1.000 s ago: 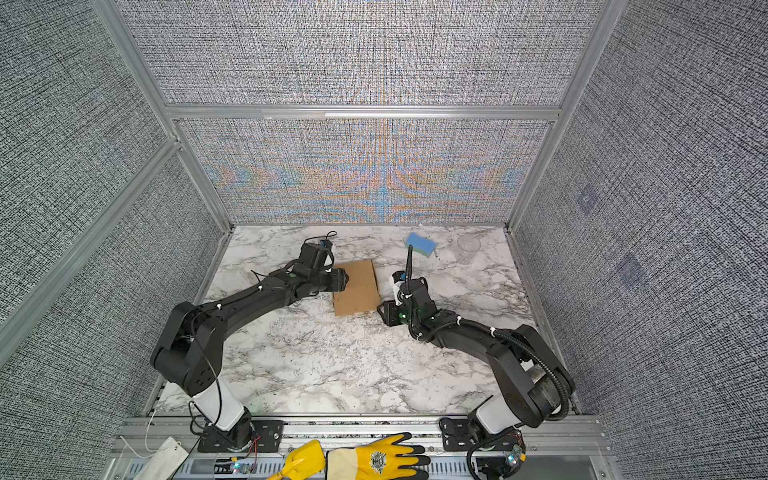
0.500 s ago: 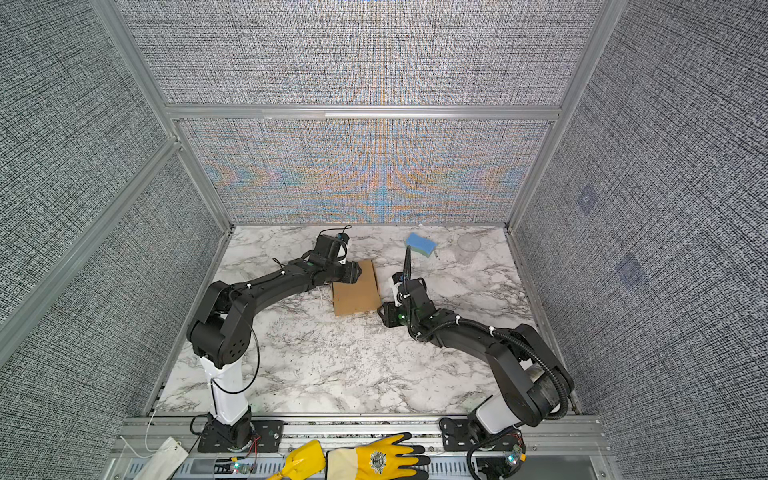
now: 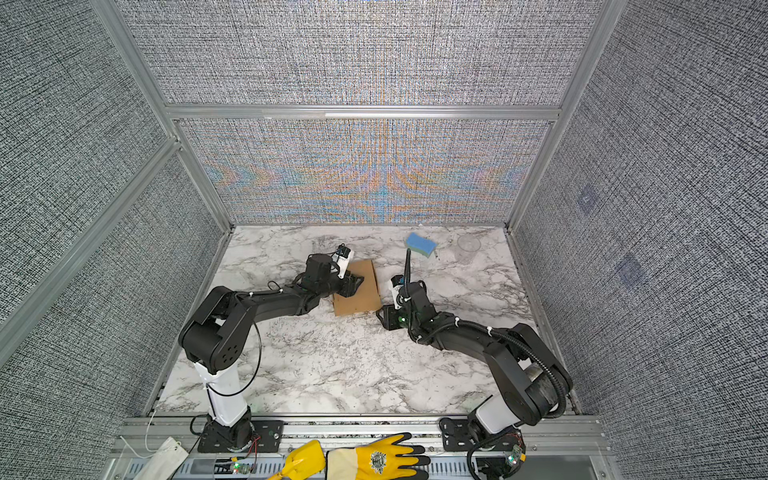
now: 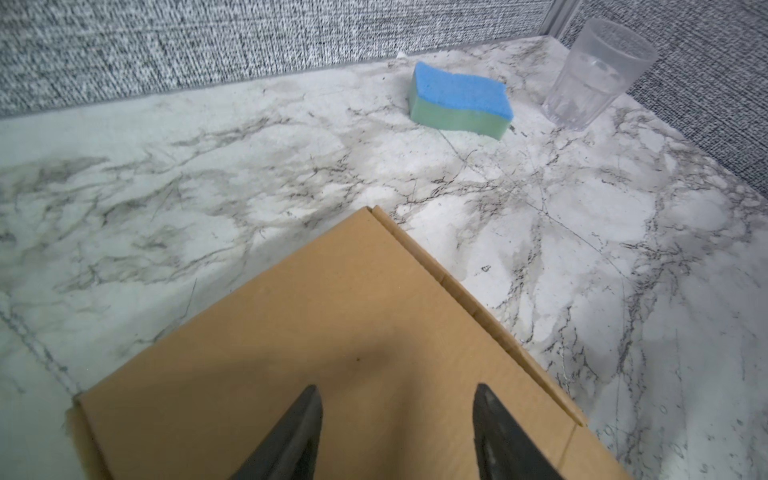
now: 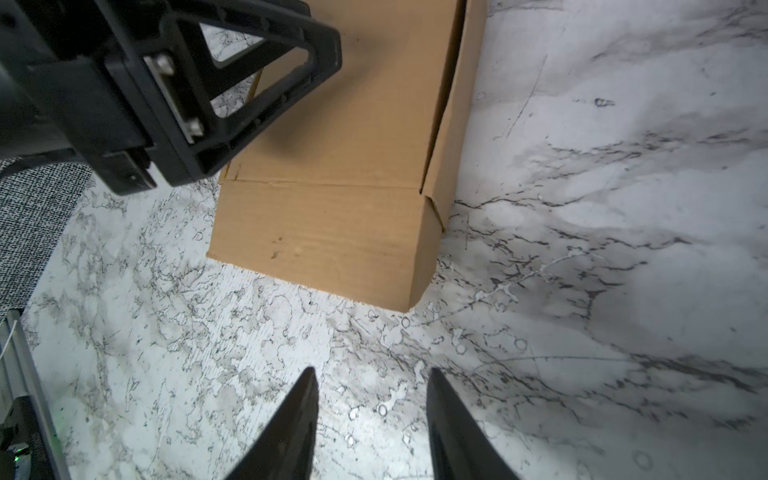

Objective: Fold the paper box

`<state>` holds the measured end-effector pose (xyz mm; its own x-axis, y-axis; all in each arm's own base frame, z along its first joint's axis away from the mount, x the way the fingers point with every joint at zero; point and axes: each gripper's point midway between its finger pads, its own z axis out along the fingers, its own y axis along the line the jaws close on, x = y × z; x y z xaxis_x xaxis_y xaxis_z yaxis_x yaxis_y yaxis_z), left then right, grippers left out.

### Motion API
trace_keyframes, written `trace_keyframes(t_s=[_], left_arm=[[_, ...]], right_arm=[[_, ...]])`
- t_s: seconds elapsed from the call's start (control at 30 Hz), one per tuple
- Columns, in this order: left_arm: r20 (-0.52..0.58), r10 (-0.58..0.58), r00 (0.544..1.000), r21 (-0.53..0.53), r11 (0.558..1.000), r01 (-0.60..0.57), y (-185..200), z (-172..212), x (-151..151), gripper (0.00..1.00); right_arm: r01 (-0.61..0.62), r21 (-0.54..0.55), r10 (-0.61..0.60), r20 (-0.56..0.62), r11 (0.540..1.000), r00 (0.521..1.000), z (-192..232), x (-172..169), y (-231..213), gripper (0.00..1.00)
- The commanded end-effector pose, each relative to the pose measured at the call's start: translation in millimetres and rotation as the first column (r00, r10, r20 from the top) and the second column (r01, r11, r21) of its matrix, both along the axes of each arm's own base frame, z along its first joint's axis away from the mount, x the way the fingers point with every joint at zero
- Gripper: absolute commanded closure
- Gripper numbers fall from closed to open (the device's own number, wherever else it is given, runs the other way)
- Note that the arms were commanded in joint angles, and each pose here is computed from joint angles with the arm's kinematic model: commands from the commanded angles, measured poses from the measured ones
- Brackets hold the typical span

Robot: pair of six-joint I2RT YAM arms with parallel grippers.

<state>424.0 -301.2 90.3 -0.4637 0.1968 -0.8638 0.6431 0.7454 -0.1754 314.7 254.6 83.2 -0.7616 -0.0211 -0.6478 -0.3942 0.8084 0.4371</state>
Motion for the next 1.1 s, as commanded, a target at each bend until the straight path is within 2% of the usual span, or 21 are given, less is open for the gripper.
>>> trace_keyframes(t_s=[0.0, 0.4, 0.43, 0.7, 1.07], left_arm=[[0.163, -0.057, 0.985, -0.037, 0.997, 0.064, -10, 22, 7, 0.40], [0.130, -0.081, 0.988, 0.003, 0.997, 0.081, -13, 1, 11, 0.40], [0.108, -0.083, 0.991, 0.014, 0.997, 0.082, -12, -11, 10, 0.40], [0.053, -0.099, 0.994, 0.020, 0.995, 0.098, -16, -24, 9, 0.40], [0.035, -0.103, 0.994, 0.018, 0.995, 0.103, -17, -24, 8, 0.41]], right_arm=[[-0.013, 0.024, 0.012, 0.040, 1.000, 0.999, 9, 4, 5, 0.56], [0.000, -0.010, 0.000, 0.040, 1.000, 0.999, 3, 15, 6, 0.56], [0.001, -0.016, 0.000, 0.039, 1.000, 0.999, 3, 17, 7, 0.56], [0.019, -0.039, -0.018, 0.038, 0.999, 0.999, 0, 28, 6, 0.57], [0.036, -0.063, -0.036, -0.002, 0.997, 0.999, -21, 38, 4, 0.62]])
